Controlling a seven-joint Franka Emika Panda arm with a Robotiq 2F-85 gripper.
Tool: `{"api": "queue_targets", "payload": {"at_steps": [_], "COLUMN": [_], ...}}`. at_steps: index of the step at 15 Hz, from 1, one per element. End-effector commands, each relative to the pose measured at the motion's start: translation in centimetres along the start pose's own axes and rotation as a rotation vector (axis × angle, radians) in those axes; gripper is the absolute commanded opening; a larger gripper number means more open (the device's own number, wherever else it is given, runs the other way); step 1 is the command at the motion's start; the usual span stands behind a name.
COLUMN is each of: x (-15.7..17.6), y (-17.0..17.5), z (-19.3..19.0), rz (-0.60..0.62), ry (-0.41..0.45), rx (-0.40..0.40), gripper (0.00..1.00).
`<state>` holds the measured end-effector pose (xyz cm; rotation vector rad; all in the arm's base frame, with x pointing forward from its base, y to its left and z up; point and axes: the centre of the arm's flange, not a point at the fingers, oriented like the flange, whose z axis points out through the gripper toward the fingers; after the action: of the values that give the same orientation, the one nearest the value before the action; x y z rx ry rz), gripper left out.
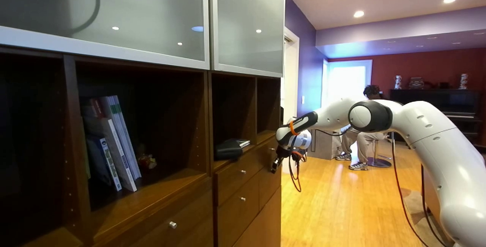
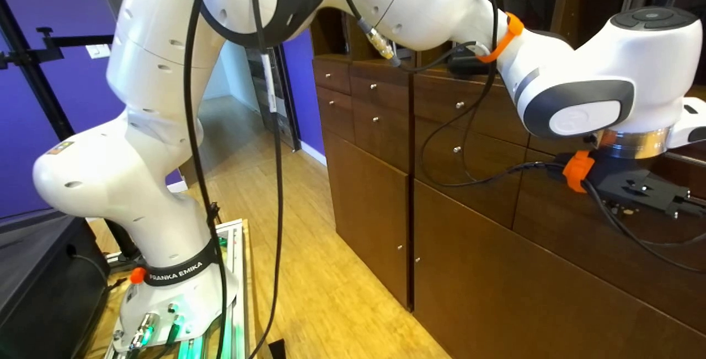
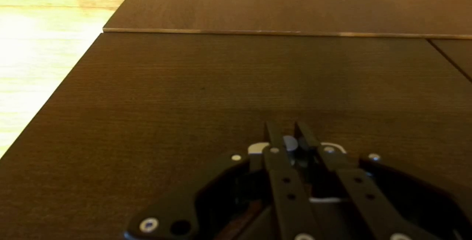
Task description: Open the second drawer on the right
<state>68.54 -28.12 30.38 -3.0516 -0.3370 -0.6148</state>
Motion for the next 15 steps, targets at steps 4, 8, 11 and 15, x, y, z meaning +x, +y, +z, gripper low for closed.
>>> {"api": "queue_targets", "payload": {"at_steps": [4, 8, 11, 15], "x": [-4.0, -6.6, -8.7, -11.3], "y": [2.1, 3.4, 4.3, 5.5], "z": [-2.7, -3.8, -4.1, -4.9], "rz": [-0.008, 0.025, 0.059, 0.092], "ry": [-0.096, -0.145, -0.177, -0.217], "rx": [0.007, 0.009, 0.013, 0.009], "gripper": [0.04, 0.04, 0.04, 0.04]}}
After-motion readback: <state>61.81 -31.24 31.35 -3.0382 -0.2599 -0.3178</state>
